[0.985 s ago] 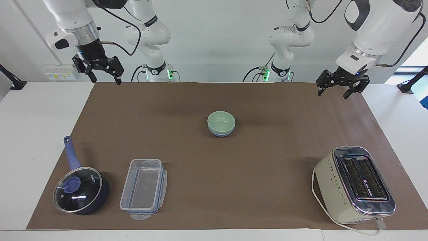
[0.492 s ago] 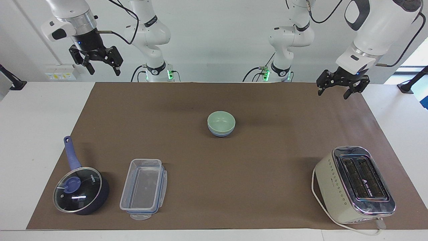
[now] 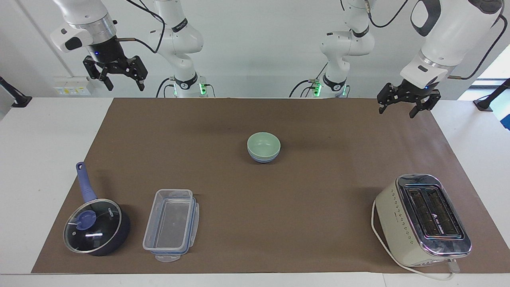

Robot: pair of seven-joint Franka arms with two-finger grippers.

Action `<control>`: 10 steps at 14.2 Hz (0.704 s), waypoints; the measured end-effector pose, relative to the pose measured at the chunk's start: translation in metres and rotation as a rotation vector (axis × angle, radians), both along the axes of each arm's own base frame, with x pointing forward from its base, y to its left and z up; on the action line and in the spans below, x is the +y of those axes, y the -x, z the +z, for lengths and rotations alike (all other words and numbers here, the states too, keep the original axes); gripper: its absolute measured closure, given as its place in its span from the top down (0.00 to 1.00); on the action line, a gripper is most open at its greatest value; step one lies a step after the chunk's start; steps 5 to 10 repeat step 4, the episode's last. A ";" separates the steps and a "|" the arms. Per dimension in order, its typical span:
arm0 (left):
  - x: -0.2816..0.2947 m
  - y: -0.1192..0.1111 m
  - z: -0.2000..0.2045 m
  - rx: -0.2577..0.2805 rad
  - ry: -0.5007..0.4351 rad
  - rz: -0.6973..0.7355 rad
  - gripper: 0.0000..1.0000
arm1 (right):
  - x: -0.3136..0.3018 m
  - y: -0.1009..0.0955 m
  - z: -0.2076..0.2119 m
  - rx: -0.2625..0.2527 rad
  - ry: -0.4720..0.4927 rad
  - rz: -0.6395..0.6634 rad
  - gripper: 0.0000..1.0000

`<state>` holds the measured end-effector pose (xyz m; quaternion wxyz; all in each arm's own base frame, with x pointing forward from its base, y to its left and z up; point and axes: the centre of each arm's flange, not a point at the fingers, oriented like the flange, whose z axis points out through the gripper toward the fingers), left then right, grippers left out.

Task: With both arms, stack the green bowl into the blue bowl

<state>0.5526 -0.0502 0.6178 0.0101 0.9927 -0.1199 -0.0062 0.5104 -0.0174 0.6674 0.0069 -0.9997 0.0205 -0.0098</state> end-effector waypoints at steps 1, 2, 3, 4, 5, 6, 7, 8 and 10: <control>0.000 0.000 0.000 0.000 0.000 0.000 1.00 | 0.001 0.000 0.000 0.000 0.000 0.002 1.00; 0.000 0.000 0.000 0.000 0.000 0.000 1.00 | 0.001 0.000 0.000 0.000 0.000 0.003 1.00; 0.000 0.000 0.000 0.000 0.000 0.000 1.00 | 0.002 0.000 0.000 0.000 0.000 0.004 1.00; 0.000 0.000 0.000 0.000 0.000 0.000 1.00 | 0.002 0.000 0.000 0.000 0.000 0.004 1.00; 0.000 0.000 0.000 0.000 0.000 0.000 1.00 | 0.002 0.000 0.000 0.000 0.000 0.004 1.00; 0.000 0.000 0.000 0.000 0.000 0.000 1.00 | 0.002 0.000 0.000 0.000 0.000 0.004 1.00; 0.000 0.000 0.000 0.000 0.000 0.000 1.00 | 0.002 0.000 0.000 0.000 0.000 0.004 1.00; 0.000 0.000 0.000 0.000 0.000 0.000 1.00 | 0.002 0.000 0.000 0.000 0.000 0.004 1.00; 0.000 0.000 0.000 0.000 0.000 0.000 1.00 | 0.002 0.000 0.000 0.000 0.000 0.004 1.00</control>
